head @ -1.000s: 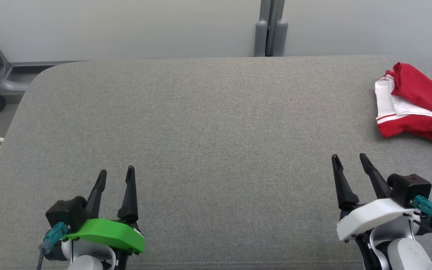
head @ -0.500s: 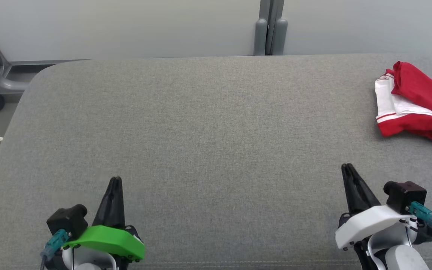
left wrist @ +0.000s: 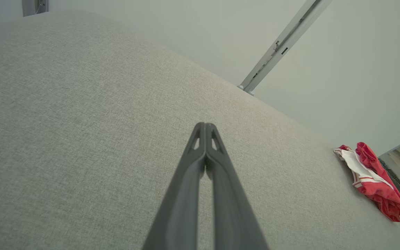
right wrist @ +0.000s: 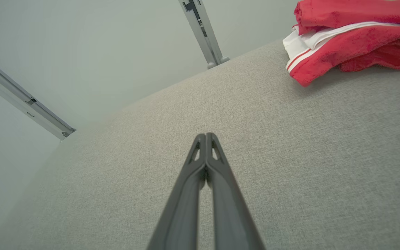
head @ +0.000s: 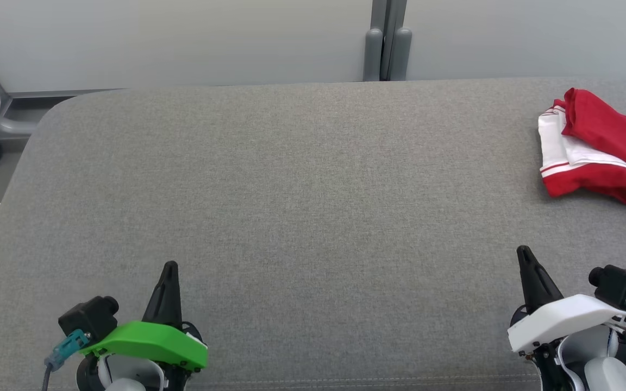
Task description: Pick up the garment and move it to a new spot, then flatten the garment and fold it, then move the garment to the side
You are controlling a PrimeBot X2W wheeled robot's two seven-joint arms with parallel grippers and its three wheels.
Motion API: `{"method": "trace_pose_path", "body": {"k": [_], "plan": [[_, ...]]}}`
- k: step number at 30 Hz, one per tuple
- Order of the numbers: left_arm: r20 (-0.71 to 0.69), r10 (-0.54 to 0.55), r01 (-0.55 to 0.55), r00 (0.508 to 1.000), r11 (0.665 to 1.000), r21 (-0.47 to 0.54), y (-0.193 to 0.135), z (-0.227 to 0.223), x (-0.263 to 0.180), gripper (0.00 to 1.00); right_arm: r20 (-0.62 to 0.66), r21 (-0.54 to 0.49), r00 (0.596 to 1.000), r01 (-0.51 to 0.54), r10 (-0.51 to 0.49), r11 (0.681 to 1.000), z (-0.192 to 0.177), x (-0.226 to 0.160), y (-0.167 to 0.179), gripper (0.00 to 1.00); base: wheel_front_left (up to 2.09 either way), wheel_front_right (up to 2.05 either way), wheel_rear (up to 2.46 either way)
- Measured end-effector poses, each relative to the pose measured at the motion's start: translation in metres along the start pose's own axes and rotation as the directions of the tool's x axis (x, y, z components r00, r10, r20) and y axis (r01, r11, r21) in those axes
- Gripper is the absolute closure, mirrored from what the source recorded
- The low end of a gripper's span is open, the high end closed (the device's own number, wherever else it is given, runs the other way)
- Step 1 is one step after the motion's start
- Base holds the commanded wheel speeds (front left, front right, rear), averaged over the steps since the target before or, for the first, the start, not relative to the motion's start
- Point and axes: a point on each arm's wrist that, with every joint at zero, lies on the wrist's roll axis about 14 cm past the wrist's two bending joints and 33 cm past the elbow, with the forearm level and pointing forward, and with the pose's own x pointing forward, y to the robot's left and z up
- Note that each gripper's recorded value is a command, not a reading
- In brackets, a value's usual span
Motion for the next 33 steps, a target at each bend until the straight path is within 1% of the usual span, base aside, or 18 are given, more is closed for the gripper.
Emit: {"method": "trace_pose_path", "body": {"k": [1,7,15,16,20,33], "plan": [[-0.005,0.000,-0.001,1.000,1.000,-0.025,-0.001,0.000,0.001,1.00,0.001,0.035,1.000,0.009,-0.009,0.999,0.001,0.000,-0.003,1.00,0.00,0.00,0.00],[-0.009,0.003,-0.004,1.000,0.994,-0.105,-0.001,0.001,0.005,1.00,0.001,0.129,0.999,0.036,-0.036,0.991,0.003,-0.001,-0.013,1.00,0.00,0.00,0.00],[-0.016,-0.003,0.000,1.000,0.977,-0.211,-0.004,0.002,0.011,1.00,0.005,0.245,0.998,0.060,-0.064,0.968,0.007,-0.002,-0.024,1.00,0.00,0.00,0.00],[-0.018,-0.003,-0.001,1.000,0.973,-0.231,-0.004,0.002,0.012,1.00,0.006,0.275,0.998,0.066,-0.070,0.959,0.008,-0.002,-0.027,1.00,0.00,0.00,0.00],[-0.022,-0.010,0.004,1.000,0.961,-0.278,-0.007,0.001,0.014,1.00,0.008,0.327,0.997,0.074,-0.081,0.942,0.010,-0.003,-0.032,1.00,0.00,0.00,0.00],[-0.018,-0.028,0.018,0.999,0.914,-0.406,-0.014,0.005,0.022,1.00,0.019,0.476,0.994,0.087,-0.109,0.875,0.016,-0.005,-0.045,1.00,0.00,0.00,0.00]]}}
